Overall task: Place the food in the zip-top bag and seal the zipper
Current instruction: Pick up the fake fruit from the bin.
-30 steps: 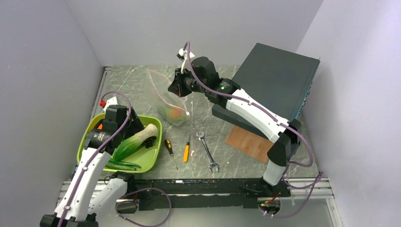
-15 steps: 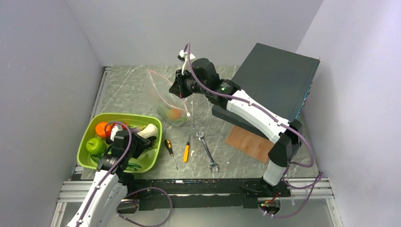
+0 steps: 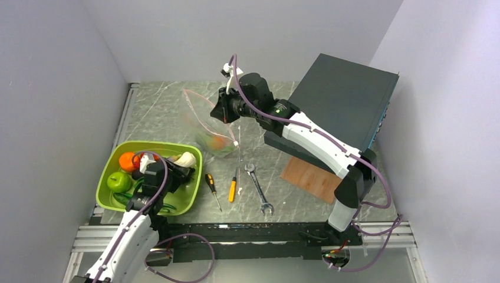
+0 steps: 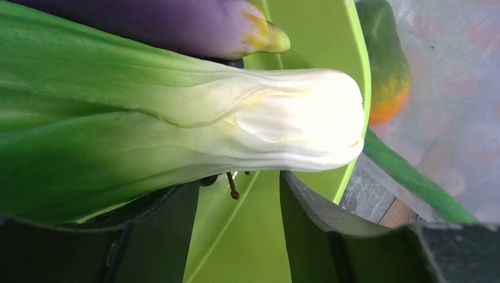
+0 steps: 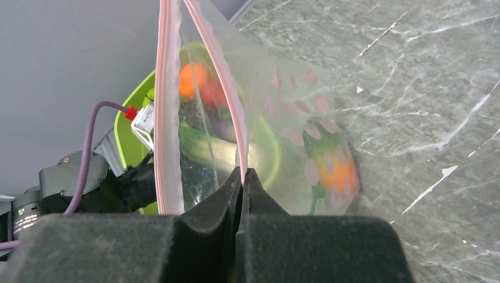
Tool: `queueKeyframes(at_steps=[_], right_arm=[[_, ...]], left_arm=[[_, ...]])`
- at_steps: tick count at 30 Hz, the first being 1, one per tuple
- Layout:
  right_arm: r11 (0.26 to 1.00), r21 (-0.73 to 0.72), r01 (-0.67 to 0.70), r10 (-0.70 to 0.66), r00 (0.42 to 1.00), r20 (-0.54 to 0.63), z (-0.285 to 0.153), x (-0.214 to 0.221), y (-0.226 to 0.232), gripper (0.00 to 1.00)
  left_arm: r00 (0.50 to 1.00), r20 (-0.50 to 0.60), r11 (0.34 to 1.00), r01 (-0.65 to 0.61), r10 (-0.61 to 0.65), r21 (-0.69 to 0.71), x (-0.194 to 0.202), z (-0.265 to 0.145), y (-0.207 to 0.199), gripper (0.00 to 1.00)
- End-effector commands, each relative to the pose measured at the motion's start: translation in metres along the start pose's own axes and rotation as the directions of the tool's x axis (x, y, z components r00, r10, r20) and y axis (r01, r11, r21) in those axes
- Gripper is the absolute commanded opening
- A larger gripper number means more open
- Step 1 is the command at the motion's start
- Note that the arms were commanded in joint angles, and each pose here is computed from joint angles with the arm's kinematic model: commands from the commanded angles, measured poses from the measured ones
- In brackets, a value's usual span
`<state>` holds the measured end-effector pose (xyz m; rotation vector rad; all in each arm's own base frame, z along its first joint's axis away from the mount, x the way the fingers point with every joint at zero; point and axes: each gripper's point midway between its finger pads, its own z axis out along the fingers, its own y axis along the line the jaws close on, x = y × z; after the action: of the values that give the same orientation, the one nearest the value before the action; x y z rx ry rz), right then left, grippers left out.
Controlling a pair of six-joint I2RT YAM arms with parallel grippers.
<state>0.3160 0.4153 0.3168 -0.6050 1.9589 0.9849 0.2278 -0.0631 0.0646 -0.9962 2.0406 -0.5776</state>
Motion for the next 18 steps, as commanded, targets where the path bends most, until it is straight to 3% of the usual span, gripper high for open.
queueKeyframes(at_steps=[1,8,18], right_arm=[[0.999,-0.051,0.003,0.001,0.998,0.068,-0.010,-0.022,0.016,0.00],[0.998,-0.056,0.000,0.004,0.998,0.067,-0.009,-0.022,0.016,0.00],[0.998,-0.059,-0.005,0.008,0.998,0.059,-0.006,-0.019,0.016,0.00]], left_arm=[[0.999,0.033,0.999,0.016,-0.015,-0.029,-0.008,0.002,0.000,0.56],[1.000,-0.001,0.992,-0.018,0.018,-0.123,-0.005,0.004,0.014,0.56],[0.993,-0.036,0.969,-0.120,0.114,-0.218,-0.005,0.004,0.022,0.64]])
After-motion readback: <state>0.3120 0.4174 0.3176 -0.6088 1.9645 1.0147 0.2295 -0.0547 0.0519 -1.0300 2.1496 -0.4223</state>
